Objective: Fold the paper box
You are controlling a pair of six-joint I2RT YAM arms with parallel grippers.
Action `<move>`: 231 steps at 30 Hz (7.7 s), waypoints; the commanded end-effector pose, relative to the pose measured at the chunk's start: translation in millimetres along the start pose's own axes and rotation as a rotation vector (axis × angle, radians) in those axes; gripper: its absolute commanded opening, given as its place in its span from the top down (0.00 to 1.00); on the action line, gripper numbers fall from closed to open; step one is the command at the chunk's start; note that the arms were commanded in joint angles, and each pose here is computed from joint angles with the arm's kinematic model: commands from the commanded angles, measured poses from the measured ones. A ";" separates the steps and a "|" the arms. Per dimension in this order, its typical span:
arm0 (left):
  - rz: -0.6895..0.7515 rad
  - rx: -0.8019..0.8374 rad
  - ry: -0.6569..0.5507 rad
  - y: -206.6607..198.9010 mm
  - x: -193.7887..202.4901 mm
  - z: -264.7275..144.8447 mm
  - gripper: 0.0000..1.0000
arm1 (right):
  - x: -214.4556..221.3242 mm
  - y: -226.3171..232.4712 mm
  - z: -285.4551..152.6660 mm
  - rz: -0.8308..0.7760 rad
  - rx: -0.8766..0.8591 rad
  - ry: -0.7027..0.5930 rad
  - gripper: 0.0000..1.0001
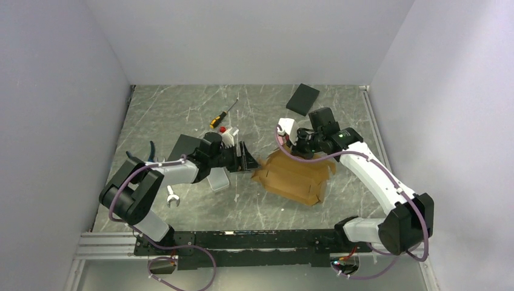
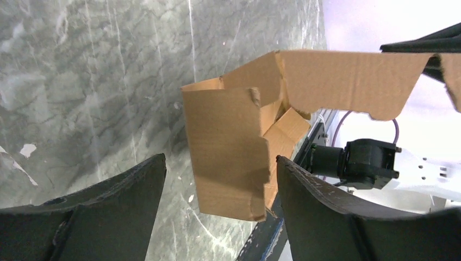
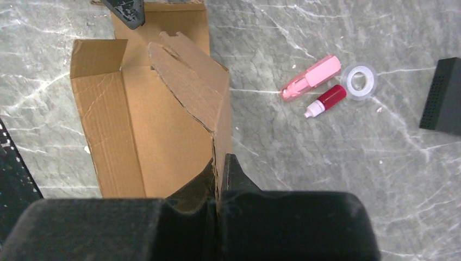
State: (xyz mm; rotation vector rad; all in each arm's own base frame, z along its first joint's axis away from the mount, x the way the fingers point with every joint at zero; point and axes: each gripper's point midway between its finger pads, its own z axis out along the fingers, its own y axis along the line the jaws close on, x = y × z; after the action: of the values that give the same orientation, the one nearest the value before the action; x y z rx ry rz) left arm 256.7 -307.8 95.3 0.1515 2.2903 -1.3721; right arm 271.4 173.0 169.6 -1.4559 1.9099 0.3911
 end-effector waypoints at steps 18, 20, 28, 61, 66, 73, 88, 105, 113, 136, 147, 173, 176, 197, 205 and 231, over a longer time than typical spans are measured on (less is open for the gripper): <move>0.133 -0.231 0.051 29.5 -10.4 8.1 0.76 | -11.4 -10.6 -3.3 0.267 -0.136 -0.077 1.00; 0.162 -0.245 0.046 32.2 -13.5 7.8 0.82 | -14.6 -9.1 -5.8 0.291 -0.194 -0.099 1.00; 0.277 -0.248 -0.006 30.6 -29.2 9.1 0.97 | -15.5 -0.3 1.3 0.358 -0.331 -0.099 1.00; 0.376 -0.295 -0.045 24.5 -55.3 9.7 0.76 | 17.6 -9.3 49.7 0.541 -0.414 -0.027 1.00; 0.341 -0.307 -0.045 19.7 -56.0 2.8 0.71 | 19.7 -12.6 50.2 0.533 -0.380 -0.027 1.00; 0.306 -0.366 -0.027 20.9 -54.3 -12.9 0.56 | 21.8 -22.1 48.4 0.501 -0.310 -0.018 1.00; 0.035 -0.428 -0.022 25.1 2.0 -80.1 0.47 | 16.0 -16.0 51.9 0.438 -0.259 -0.011 1.00; -0.124 -0.080 -0.139 -12.7 30.8 -85.1 0.48 | 8.8 -29.1 43.2 0.402 -0.174 -0.023 1.00; -0.203 0.056 -0.117 -22.3 36.9 -66.4 0.67 | 8.7 -28.3 44.6 0.411 -0.180 -0.025 1.00; -0.242 0.009 0.008 3.0 42.5 8.8 0.72 | -7.3 -9.5 36.4 0.479 -0.343 -0.102 1.00; -0.208 -0.055 0.045 17.7 29.1 18.6 0.72 | -17.3 -14.3 24.8 0.511 -0.377 -0.146 1.00; -0.209 -0.021 0.083 15.3 18.6 23.7 0.66 | 19.7 -17.6 58.0 0.669 -0.361 -0.058 1.00; -0.215 -0.015 0.079 13.3 17.7 20.3 0.63 | 22.9 -18.1 60.1 0.671 -0.356 -0.050 1.00; -0.226 -0.003 0.062 3.1 23.6 -5.2 0.54 | 30.1 -22.2 63.3 0.664 -0.310 -0.033 1.00; -0.220 -0.021 0.067 2.5 28.5 -15.6 0.52 | 29.0 -24.3 63.0 0.652 -0.291 -0.034 1.00; 0.093 -0.279 -0.040 26.1 -29.7 -66.4 0.44 | 27.3 -25.1 63.3 0.640 -0.280 -0.032 1.00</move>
State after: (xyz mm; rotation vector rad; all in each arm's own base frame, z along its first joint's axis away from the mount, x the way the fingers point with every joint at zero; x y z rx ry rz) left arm 239.7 -243.6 93.6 -0.0120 2.4836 -1.1079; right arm 306.3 182.2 101.6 -0.9121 2.3958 1.0512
